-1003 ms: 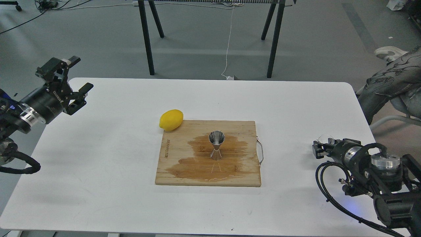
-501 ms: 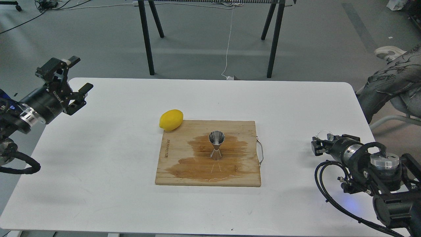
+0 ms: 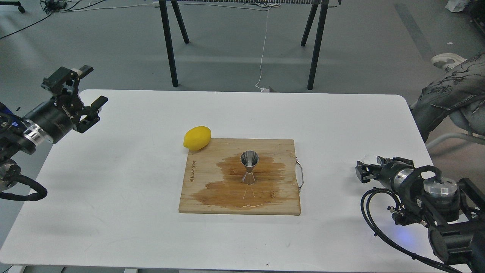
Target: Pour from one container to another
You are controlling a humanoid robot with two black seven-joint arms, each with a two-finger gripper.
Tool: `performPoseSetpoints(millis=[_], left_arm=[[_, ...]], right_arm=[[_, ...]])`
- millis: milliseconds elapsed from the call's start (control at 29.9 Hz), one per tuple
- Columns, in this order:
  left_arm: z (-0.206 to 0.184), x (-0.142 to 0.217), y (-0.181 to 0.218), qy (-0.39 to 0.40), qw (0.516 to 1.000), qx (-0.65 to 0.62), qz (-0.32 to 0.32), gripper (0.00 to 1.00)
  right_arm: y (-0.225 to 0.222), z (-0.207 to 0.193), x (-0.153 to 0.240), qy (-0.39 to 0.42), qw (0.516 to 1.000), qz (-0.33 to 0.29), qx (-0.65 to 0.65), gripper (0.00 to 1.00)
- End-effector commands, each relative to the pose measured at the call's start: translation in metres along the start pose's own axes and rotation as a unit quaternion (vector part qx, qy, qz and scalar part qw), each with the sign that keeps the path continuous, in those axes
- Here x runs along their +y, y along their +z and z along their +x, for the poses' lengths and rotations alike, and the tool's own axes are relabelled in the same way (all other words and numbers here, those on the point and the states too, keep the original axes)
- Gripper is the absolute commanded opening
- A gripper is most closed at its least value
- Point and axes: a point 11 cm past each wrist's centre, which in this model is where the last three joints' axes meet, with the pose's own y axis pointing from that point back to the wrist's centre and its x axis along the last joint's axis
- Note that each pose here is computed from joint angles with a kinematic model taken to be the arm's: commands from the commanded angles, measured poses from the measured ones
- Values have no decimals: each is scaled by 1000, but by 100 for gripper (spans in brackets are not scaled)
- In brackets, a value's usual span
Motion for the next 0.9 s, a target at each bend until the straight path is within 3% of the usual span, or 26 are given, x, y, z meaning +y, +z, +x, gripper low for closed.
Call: performPoseSetpoints(millis=[0, 201, 401, 702, 869], left_arm=[[0, 0, 0, 0, 1000, 0, 0, 99], [0, 0, 0, 0, 1000, 0, 0, 100], [0, 0, 0, 0, 1000, 0, 0, 100], [4, 0, 6, 4, 1000, -2, -6, 100], [23, -2, 42, 29, 998, -8, -50, 99]], right_arm=[[0, -1, 0, -2, 1000, 0, 0, 78], [1, -3, 0, -6, 1000, -1, 0, 95], [5, -17, 0, -32, 999, -5, 3, 98], [4, -111, 11, -156, 986, -6, 61, 98], [12, -191, 45, -324, 911, 4, 255, 99]])
